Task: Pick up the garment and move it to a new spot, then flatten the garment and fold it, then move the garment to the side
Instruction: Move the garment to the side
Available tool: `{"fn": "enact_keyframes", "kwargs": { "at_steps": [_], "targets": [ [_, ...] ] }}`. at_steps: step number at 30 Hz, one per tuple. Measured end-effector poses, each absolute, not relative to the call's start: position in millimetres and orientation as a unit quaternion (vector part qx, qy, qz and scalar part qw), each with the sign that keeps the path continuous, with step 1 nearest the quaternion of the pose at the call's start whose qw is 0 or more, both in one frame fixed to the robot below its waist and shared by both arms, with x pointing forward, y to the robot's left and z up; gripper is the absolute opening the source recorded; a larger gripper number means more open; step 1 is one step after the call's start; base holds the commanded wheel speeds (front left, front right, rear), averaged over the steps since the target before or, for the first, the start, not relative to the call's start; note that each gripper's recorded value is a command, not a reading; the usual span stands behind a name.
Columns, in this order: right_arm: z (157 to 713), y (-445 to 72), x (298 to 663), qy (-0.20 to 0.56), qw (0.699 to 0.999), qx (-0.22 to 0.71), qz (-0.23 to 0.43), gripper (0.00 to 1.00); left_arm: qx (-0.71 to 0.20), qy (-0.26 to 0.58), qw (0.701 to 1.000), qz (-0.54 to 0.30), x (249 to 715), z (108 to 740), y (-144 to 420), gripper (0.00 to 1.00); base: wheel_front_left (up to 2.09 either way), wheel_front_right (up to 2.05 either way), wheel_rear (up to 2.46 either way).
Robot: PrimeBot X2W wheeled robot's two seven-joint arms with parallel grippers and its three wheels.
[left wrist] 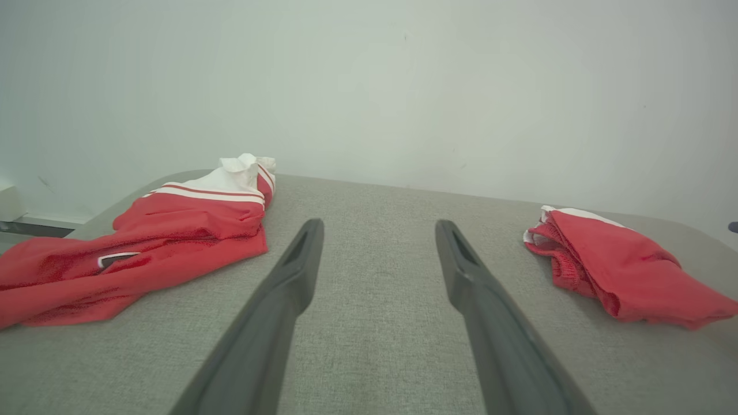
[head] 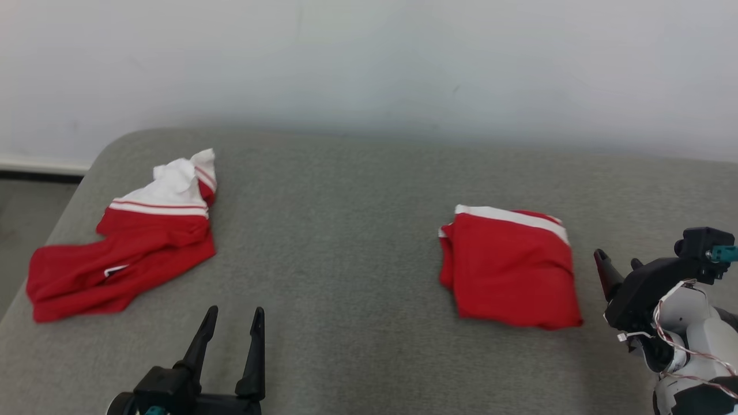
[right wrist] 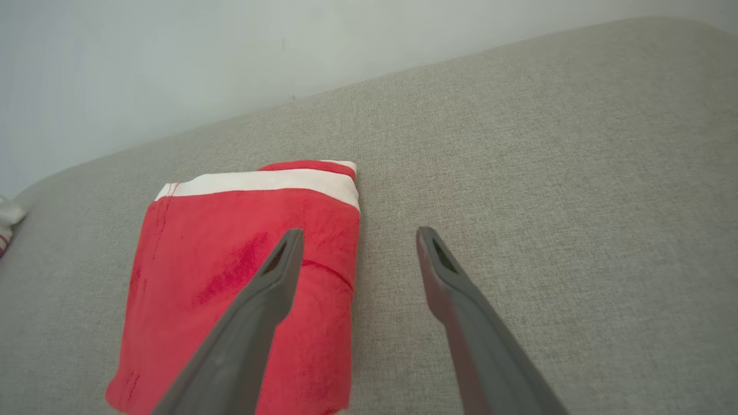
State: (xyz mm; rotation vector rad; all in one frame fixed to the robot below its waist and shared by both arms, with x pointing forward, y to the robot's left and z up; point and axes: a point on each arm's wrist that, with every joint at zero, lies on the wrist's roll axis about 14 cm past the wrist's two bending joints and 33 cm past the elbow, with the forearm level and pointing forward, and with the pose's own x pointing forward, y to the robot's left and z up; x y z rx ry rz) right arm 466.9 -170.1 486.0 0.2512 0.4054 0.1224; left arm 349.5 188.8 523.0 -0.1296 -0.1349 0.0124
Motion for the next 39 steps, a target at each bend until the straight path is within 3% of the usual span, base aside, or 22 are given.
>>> {"fn": "enact_keyframes", "kwargs": {
  "at_steps": [12, 14, 15, 16, 17, 26, 32, 39],
  "targets": [
    [387.5, -127.1, 491.9, 0.378, 0.914, 0.13, 0.07, 1.0, -0.053, -0.036, 0.996, 0.061, 347.4, 504.4, 219.9, 1.0, 0.0, 0.0, 0.0],
    [380.9, -119.8, 494.3, 0.398, 0.905, 0.127, 0.078, 0.41, -0.051, -0.029, 0.996, 0.068, 347.0, 500.2, 223.4, 1.0, 0.0, 0.0, 0.0],
    [377.4, -117.6, 494.3, 0.408, 0.901, 0.118, 0.083, 0.41, -0.051, -0.026, 0.996, 0.071, 346.9, 498.1, 224.5, 1.0, 0.0, 0.0, 0.0],
    [375.5, -115.4, 495.1, 0.416, 0.899, 0.107, 0.089, 0.14, -0.051, -0.023, 0.996, 0.072, 347.2, 496.3, 225.0, 1.0, 0.0, 0.0, 0.0],
    [374.5, -115.1, 495.9, 0.42, 0.898, 0.093, 0.094, 0.0, -0.051, -0.02, 0.996, 0.072, 347.8, 494.9, 224.3, 1.0, 0.0, 0.0, 0.0],
    [386.9, -142.9, 495.3, 0.413, 0.899, -0.068, 0.126, 0.0, -0.051, -0.042, 0.997, 0.046, 370.7, 506.8, 210.4, 1.0, 0.0, 0.0, 0.0],
    [421.7, -208.0, 502.6, 0.362, 0.898, -0.222, 0.116, 0.0, -0.042, -0.081, 0.996, -0.024, 409.9, 528.2, 173.1, 1.0, 0.0, 0.0, 0.0],
    [452.1, -298.0, 504.5, 0.326, 0.903, -0.276, 0.05, 0.0, -0.037, -0.126, 0.985, -0.111, 450.4, 548.1, 118.3, 1.0, 0.0, 0.0, 0.0]
  ]
}}
